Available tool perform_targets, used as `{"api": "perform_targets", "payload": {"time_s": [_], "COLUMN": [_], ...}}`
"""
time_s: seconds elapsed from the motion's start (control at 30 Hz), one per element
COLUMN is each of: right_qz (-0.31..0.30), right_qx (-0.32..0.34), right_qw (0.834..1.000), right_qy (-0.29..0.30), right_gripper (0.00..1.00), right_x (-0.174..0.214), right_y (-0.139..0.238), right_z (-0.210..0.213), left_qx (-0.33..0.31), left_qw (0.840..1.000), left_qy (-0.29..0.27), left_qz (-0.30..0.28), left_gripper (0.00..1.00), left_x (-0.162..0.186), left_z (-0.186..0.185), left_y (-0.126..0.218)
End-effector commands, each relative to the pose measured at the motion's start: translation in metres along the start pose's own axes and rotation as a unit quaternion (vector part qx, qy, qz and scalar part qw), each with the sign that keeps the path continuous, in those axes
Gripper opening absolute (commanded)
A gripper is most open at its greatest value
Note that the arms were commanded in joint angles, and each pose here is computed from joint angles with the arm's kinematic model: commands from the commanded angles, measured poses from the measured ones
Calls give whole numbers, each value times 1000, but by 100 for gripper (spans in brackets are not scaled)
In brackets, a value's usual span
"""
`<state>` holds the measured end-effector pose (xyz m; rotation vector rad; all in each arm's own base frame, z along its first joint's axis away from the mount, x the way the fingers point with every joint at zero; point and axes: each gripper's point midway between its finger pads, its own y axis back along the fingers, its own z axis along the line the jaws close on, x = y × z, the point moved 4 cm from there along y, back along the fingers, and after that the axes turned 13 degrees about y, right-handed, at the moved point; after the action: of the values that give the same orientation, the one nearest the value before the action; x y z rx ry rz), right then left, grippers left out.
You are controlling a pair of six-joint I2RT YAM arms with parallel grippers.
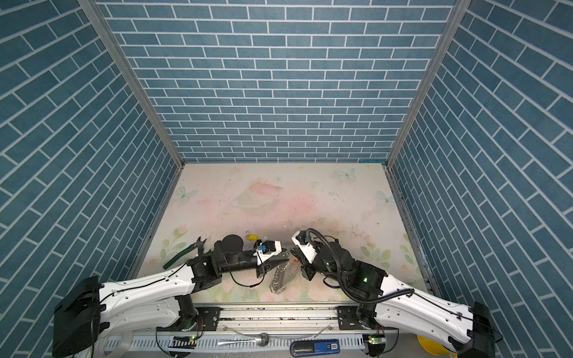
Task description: Put the keys on the keyring
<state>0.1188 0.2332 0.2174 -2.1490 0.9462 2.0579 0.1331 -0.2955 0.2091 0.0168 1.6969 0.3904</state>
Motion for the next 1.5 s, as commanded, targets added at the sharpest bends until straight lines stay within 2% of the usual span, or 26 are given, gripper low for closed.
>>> {"api": "perform_targets", "payload": {"time_s": [0.0,0.23,0.37,0.6,0.97,1.13,1.47], "right_qz": [-39,-82,-112,-138,-162,-161,-156], "right_qx": [-18,-54,-71,-103,-107,-124,-138], "right_qw": [998,991,988,980,974,972,970], "right_qy": [53,85,86,103,113,115,122], "right_gripper": [0,0,0,0,0,0,0], "right_x": [-9,-3,0,12,15,16,20], "right_y": [4,1,-1,-8,-3,-5,-7], "right_z": [3,11,11,20,23,27,31], "left_qx": [10,-8,-17,27,65,87,103], "left_qw": [1000,1000,1000,999,997,995,994], "left_qy": [3,13,19,14,6,10,11], "left_qz": [-2,-12,-11,16,45,46,44], "left_gripper": [36,35,30,25,29,19,5], "left_x": [-4,-8,-3,11,23,21,20], "left_z": [-4,1,9,0,-4,-8,-12], "left_y": [5,7,8,5,1,0,0]}}
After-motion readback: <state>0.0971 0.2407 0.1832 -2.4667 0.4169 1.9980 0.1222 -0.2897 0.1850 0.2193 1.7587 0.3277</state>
